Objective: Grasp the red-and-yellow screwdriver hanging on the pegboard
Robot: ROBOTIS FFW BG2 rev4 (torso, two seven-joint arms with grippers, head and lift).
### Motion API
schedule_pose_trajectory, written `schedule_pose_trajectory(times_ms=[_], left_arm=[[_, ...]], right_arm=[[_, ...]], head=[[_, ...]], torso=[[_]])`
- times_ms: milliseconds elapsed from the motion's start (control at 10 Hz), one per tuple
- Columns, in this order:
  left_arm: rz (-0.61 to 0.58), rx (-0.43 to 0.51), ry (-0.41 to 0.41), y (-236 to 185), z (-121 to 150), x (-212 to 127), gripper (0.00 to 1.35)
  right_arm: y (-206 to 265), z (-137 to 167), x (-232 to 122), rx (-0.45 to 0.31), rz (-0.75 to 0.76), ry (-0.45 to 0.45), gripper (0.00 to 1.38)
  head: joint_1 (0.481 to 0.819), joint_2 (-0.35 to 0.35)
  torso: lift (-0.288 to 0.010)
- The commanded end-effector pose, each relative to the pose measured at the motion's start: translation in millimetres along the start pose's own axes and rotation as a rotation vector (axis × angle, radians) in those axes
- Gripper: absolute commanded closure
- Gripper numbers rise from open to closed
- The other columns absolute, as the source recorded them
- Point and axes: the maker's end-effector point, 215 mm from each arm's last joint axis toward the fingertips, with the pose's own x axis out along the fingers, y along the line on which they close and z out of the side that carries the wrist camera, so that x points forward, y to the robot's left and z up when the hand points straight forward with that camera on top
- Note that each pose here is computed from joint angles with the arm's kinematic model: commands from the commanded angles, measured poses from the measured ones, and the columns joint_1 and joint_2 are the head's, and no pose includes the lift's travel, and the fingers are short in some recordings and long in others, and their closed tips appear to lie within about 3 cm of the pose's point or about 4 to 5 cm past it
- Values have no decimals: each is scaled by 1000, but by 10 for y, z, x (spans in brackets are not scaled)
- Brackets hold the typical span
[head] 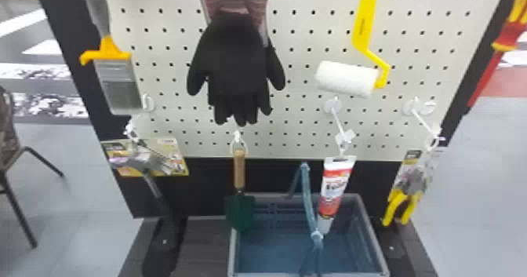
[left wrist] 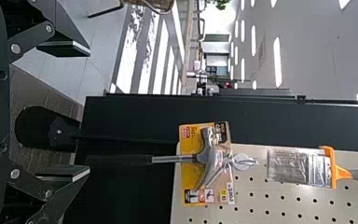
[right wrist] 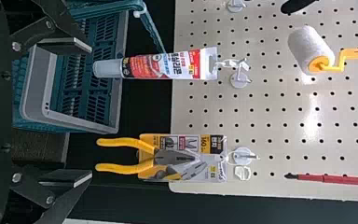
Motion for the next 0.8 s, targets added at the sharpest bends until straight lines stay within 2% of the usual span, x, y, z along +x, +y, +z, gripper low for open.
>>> schedule_pose_trajectory(times_ms=[0,500,700], left_arm=[[0,1,1,1,-4,-5,383],[0,1,1,1,-4,-5,383],[1,2,1,8,-3,-3,383]], right_arm=[[2,-20,-8,1,-1,4,335],[22,326,60,-10,2,-46,335],[45,642,106,-20,6,-86,335]], head=[[549,0],[549,0],[549,0]], torso=[[-100],[-100],[-100]])
